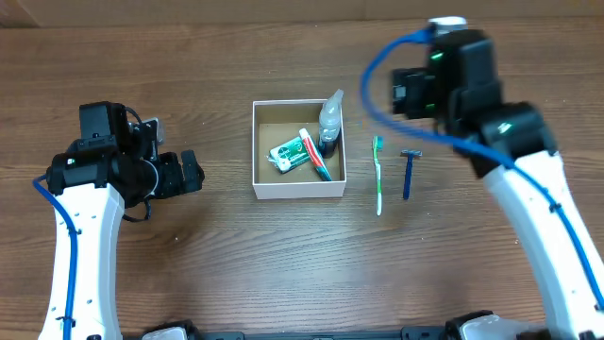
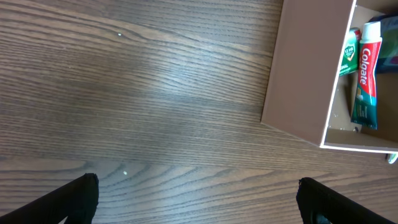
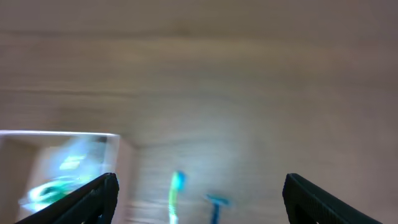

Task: Pack container
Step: 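Carry the toothpaste tube into the box and release it, then move the right gripper to the blue razor and grasp it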

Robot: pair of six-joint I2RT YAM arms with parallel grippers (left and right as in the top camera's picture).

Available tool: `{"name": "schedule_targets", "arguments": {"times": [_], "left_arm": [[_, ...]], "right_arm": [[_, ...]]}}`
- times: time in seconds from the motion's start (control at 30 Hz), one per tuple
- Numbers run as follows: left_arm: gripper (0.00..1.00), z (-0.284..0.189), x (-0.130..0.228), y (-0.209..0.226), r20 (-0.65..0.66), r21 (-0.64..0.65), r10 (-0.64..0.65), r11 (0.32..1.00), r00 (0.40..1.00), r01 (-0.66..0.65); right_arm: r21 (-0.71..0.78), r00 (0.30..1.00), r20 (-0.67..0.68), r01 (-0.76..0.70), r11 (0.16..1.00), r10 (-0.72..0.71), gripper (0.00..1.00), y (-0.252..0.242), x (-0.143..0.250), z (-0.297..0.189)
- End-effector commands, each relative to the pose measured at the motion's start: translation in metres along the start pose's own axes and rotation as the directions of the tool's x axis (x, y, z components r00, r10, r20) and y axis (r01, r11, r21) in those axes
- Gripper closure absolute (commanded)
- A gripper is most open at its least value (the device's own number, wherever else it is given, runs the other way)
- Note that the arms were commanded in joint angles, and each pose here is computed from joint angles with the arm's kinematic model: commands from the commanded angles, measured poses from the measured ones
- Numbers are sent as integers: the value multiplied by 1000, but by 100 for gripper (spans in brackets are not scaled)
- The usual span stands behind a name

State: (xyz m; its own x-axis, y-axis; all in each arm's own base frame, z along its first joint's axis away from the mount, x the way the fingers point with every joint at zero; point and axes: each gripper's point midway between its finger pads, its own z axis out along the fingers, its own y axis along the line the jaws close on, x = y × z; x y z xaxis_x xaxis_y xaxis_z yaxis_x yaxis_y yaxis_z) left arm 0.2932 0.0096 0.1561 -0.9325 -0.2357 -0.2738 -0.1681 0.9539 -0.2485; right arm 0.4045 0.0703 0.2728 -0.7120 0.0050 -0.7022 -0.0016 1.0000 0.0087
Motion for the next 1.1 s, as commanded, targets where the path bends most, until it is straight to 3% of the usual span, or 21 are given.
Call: {"name": "schedule_targets", "arguments": {"times": [0.0,0.23,0.4,0.83,1.07], "left_arm": [[0,-4,0,-3,17,18,17,1000,1000,-18],[0,-4,0,-3,17,18,18,1000,1000,-18],[0,-4,0,-3,17,18,18,1000,1000,-18],[0,-4,0,-3,17,18,18,1000,1000,-18],[0,-4,0,-3,17,18,17,1000,1000,-18]], "right_arm": [[-1,966,-228,-128,992,125,14,-19,59,52],[70,870,-473,-122,990,140,14,-32,146,111],[93,815,-561,-109,990,143,14,-33,185,138],[61,775,-615,-138,989,146,14,-26,225,149],[118,774,-595,-182,976,217,16,-30,234,154]]}}
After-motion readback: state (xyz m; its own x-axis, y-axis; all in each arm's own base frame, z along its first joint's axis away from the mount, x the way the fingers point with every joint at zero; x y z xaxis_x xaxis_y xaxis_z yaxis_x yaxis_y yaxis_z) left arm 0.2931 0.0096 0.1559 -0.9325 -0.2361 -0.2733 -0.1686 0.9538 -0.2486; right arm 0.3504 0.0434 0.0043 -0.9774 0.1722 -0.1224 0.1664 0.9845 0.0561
